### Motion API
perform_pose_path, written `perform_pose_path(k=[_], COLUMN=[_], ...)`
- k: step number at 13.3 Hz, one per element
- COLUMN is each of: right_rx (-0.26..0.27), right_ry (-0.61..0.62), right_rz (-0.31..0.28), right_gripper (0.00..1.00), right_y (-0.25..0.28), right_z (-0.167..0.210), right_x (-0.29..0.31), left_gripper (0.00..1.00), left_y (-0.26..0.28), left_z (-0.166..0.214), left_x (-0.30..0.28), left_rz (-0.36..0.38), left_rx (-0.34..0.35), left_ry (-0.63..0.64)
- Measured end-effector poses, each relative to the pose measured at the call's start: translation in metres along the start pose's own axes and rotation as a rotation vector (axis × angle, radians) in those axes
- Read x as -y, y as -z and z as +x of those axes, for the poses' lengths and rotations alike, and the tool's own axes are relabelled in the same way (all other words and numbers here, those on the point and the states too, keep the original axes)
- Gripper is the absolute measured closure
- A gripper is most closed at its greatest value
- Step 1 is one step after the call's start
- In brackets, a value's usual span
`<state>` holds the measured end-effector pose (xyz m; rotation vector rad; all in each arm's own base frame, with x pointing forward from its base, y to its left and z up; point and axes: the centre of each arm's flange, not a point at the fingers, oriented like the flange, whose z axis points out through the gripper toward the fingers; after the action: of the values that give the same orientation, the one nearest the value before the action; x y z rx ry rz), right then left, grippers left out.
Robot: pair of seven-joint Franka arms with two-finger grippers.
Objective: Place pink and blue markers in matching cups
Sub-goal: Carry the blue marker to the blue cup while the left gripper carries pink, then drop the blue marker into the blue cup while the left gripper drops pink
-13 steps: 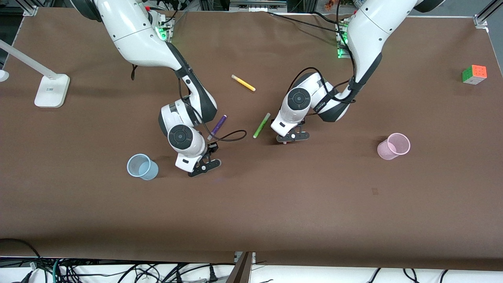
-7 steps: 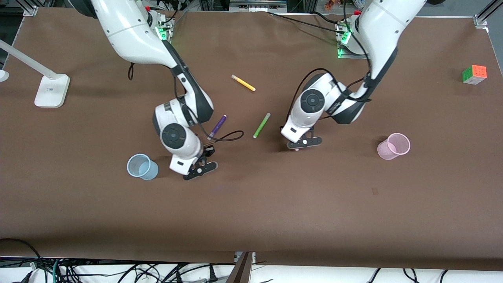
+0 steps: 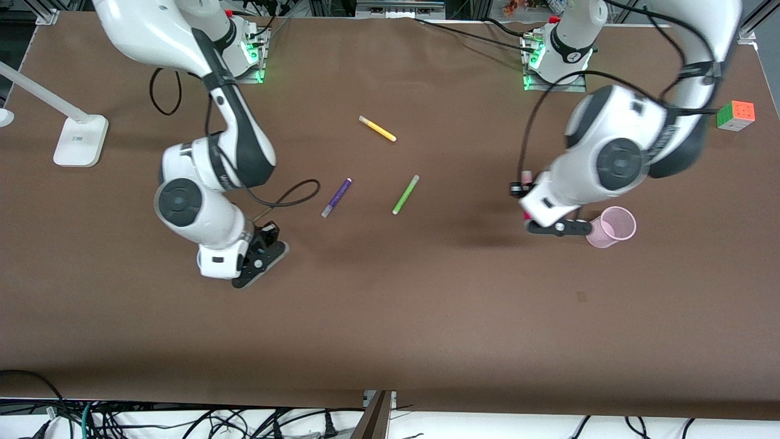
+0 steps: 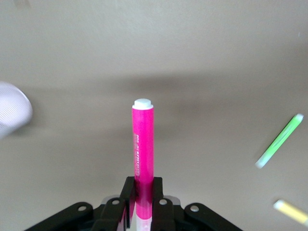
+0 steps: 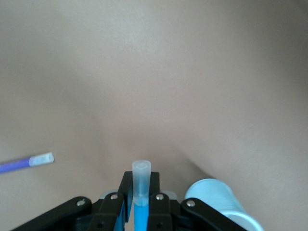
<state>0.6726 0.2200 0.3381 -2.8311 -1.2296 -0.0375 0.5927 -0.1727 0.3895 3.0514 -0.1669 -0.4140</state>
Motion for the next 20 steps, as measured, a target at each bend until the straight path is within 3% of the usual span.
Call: perform_pose_path(k=[3, 5, 9, 11, 15, 17, 20], right_rx=[-0.064, -0.148, -0.284, -0.354, -0.456, -0.494, -0.562], right_ry=[0.162, 0.250, 0.341, 0.383, 0.457, 0.472, 0.478], right_rz=[0.107, 0.168, 0.263, 0.287, 0.305, 0.327, 0.375], right_gripper=[0.83, 0.83, 0.83, 0.83, 0.83, 0.83, 0.83], right_y=[0.016, 0.016, 0.010, 0.004, -0.019, -0.029, -0.046], right_z=[-0.031, -0.054, -0.080, -0.084, -0.101, -0.109, -0.118], right_x=[-0.041, -0.073, -0.099, -0.105, -0.127, -0.134, -0.140], left_gripper=[0.82, 0.82, 0.82, 0.82, 0.82, 0.82, 0.82], left_y=[-0.001, 0.006, 0.012, 0.001, -0.045, -0.063, -0.091], left_z=[0.010, 0.017, 0.024, 0.025, 0.011, 0.001, -0.012], left_x=[0.062, 0.105, 0.199, 0.224, 0.266, 0.285, 0.300], left_rz=[-0.013, 0.031, 0.034, -0.002, -0.161, -0.227, -0.300], left_rx=[-0.005, -0.056, -0.182, -0.250, -0.426, -0.494, -0.537], left_ry=[-0.229, -0.416, -0.705, -0.821, -0.979, -1.014, -1.007])
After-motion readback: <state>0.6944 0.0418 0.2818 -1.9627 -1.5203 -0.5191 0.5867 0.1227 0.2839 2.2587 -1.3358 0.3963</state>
